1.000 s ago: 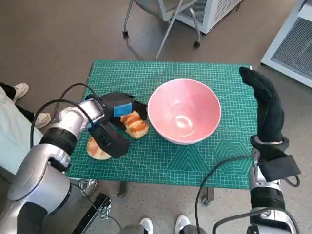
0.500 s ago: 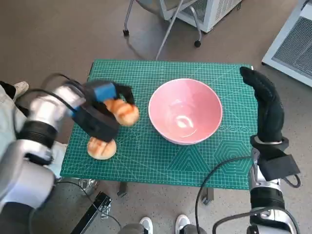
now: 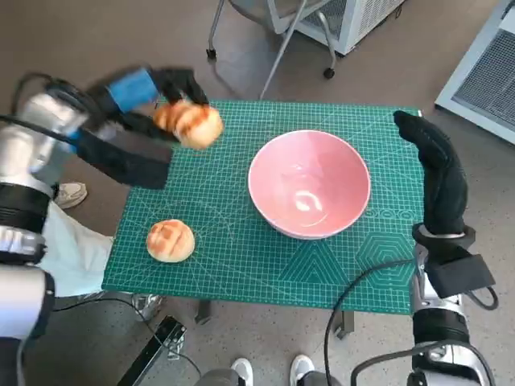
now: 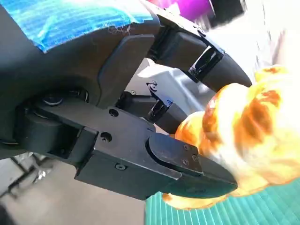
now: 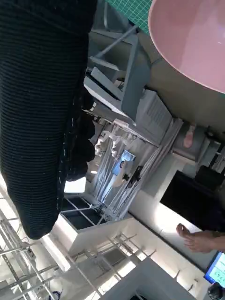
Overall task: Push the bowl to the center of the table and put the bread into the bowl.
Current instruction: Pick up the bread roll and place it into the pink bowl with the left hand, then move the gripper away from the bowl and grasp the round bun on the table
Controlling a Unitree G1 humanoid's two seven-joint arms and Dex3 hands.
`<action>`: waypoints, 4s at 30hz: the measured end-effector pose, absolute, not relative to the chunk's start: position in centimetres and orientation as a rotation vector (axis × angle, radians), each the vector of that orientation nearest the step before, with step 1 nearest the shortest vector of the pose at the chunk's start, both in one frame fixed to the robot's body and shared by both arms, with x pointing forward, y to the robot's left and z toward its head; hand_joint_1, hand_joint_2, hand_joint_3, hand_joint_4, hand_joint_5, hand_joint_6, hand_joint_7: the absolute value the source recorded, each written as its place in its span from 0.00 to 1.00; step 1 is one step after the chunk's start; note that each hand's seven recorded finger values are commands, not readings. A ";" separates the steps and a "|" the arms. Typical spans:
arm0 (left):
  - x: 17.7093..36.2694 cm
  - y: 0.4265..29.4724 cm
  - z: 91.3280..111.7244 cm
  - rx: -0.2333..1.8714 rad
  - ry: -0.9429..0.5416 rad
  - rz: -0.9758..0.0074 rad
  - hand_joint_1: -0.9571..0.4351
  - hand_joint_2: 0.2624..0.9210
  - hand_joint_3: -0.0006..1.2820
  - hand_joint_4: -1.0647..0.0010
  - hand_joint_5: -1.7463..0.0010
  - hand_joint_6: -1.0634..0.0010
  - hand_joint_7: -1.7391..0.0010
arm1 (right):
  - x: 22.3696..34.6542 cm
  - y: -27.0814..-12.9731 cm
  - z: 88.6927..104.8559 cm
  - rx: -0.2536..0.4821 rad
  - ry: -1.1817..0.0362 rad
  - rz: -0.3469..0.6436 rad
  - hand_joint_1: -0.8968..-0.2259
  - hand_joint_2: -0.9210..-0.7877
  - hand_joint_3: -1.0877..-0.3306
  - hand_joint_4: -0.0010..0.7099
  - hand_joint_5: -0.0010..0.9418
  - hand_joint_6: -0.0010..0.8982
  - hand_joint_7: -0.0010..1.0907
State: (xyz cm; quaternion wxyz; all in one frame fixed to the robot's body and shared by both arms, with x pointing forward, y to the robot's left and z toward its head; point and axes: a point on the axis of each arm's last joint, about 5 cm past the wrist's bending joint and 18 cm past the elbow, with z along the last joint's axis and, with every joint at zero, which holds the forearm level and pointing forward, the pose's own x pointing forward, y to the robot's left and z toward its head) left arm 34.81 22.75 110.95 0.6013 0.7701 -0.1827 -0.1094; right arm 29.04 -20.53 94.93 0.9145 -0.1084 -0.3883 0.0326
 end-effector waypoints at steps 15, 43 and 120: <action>34.0 17.8 112.9 1.682 -0.794 -0.350 0.69 1.00 0.07 0.45 0.32 0.35 0.32 | 29.2 -20.6 95.2 -0.224 -0.803 0.079 0.48 0.00 0.46 0.47 0.00 0.09 0.69; 35.7 9.2 106.0 1.740 -0.818 -0.652 0.69 1.00 0.12 0.53 0.30 0.40 0.26 | 29.1 -20.8 95.6 -0.224 -0.833 0.087 0.47 0.00 0.47 0.47 0.00 0.08 0.69; 23.1 24.9 108.0 1.749 -0.177 -0.584 0.71 0.79 0.00 0.62 1.00 0.54 0.99 | 29.2 -19.3 95.5 -0.195 -0.833 0.133 0.48 0.00 0.44 0.48 0.00 0.05 0.73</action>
